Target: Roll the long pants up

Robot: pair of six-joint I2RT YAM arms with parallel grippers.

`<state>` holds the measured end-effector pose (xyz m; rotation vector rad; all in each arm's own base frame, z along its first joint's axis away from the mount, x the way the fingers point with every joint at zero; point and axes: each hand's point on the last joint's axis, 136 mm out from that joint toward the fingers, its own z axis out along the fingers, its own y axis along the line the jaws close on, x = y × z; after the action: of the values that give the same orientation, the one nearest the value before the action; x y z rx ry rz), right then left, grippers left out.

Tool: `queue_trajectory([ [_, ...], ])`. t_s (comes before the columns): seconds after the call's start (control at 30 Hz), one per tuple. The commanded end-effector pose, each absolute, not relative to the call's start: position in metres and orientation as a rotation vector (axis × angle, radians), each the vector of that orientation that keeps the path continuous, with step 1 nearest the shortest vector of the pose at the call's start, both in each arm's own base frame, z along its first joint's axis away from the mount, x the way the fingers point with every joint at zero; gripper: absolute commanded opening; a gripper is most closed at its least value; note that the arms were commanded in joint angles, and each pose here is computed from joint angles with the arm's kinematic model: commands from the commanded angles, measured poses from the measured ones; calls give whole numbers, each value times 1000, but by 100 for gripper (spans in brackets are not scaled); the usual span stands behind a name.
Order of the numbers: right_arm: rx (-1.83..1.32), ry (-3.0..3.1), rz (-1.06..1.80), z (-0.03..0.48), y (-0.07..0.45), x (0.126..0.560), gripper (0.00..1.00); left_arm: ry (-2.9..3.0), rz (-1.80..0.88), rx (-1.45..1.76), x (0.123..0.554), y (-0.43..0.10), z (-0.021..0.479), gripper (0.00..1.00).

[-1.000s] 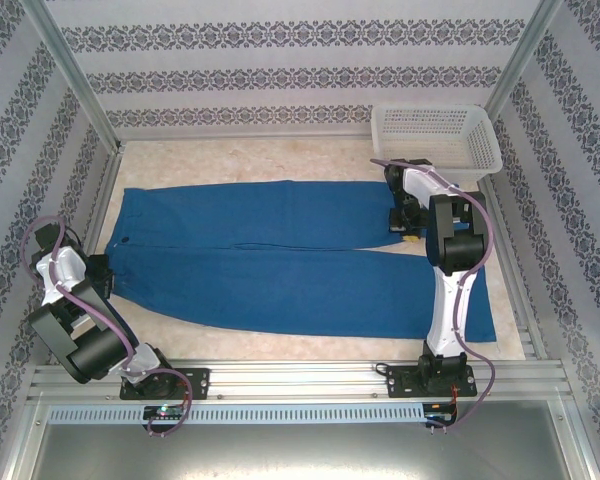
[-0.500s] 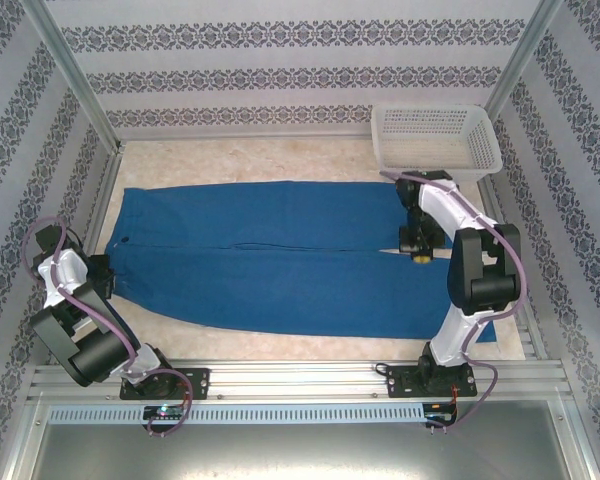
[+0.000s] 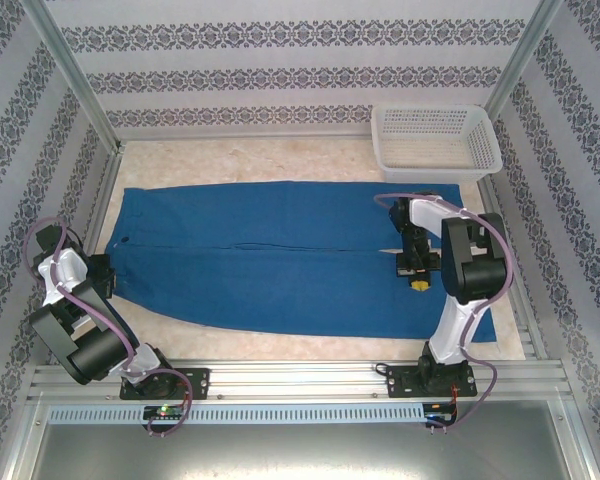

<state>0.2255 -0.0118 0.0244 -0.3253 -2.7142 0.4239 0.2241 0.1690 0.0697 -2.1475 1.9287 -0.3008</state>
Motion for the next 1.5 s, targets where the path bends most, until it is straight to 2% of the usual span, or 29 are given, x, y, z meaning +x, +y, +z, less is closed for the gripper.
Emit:
queue_trajectory([
  [0.0, -303, -2698, 542, 22, -20, 231, 0, 1942, -303, -2122, 228, 168, 73, 0],
  [0.13, -311, -2714, 563, 18, -22, 238, 0, 1930, -287, -2108, 227, 170, 78, 0],
  [0.67, -385, -2836, 355, -15, 0, 277, 0, 1919, -280, -2095, 225, 170, 85, 0],
  [1.47, -468, -3031, 343, 11, -34, 352, 0, 1914, -286, -2091, 226, 169, 88, 0],
])
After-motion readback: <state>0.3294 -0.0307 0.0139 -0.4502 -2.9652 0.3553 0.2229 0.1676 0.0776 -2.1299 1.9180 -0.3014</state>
